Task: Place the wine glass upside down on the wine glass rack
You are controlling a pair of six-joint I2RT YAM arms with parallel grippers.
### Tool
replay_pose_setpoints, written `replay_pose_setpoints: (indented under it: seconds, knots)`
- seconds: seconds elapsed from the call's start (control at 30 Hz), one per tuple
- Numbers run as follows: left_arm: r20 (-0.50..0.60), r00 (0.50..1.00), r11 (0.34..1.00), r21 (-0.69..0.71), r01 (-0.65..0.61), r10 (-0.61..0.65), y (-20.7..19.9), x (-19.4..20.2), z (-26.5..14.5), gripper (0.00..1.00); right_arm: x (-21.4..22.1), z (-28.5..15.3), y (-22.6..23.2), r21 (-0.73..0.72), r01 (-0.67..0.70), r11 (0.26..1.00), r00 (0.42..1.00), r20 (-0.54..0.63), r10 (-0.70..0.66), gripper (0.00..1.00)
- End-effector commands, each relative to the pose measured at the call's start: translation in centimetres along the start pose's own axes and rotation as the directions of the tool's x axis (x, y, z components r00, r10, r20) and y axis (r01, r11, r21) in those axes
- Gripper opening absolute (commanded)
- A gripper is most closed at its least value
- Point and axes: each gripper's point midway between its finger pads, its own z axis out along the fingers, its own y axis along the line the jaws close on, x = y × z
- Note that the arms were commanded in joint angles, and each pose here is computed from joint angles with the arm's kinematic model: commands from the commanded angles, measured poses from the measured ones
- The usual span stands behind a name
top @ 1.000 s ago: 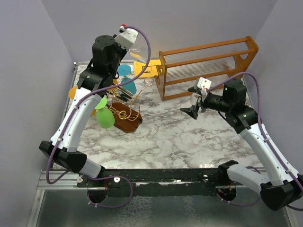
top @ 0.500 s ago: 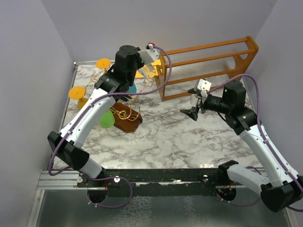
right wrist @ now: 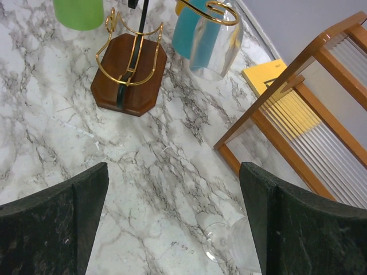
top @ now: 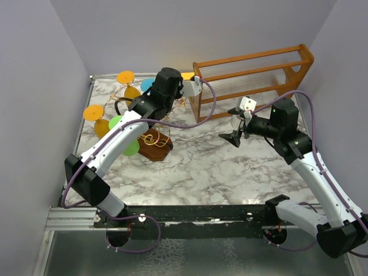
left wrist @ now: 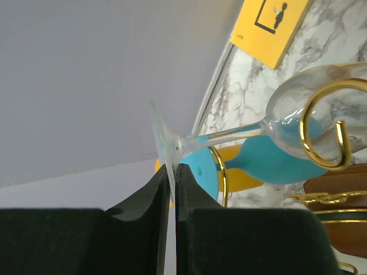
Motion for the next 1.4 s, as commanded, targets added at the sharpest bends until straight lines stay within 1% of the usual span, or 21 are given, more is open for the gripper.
replay_pose_setpoints:
  seconds: [0.0,0.13,0.6,0.87,1.07,1.37]
  knots:
    - [0.073,0.997,0.999,0.040,-0.033,0.030,-0.2,-0.8,-2.0,0.00,-0.6,-0.2,-0.2,0.003,0.022,1.000,1.000,0.020,-0.022,0.95]
    - [0.086,0.995,0.994,0.090,-0.066,0.059,-1.6,-1.1,-2.6,0.00,-0.5,-0.2,-0.2,0.004,0.026,1.000,1.000,0.017,-0.026,0.95]
    - [0.157,0.984,0.968,0.224,-0.115,0.081,-4.1,-2.0,-4.8,0.00,0.0,0.1,-0.3,0.005,0.017,1.000,1.000,0.001,-0.017,0.95]
    - [0.198,0.977,0.961,0.249,-0.123,0.074,-4.4,-2.6,-5.9,0.00,0.3,0.2,-0.2,-0.003,0.018,1.000,1.000,0.000,-0.018,0.95]
    - [0.205,0.975,0.960,0.247,-0.131,0.080,-4.2,-2.7,-6.2,0.00,0.7,0.3,-0.2,-0.002,0.015,1.000,1.000,-0.008,-0.015,0.95]
    - [0.252,0.966,0.954,0.274,-0.120,0.049,-4.2,-3.8,-6.8,0.00,0.8,0.4,-0.4,0.004,0.016,1.000,1.000,-0.015,-0.016,0.95]
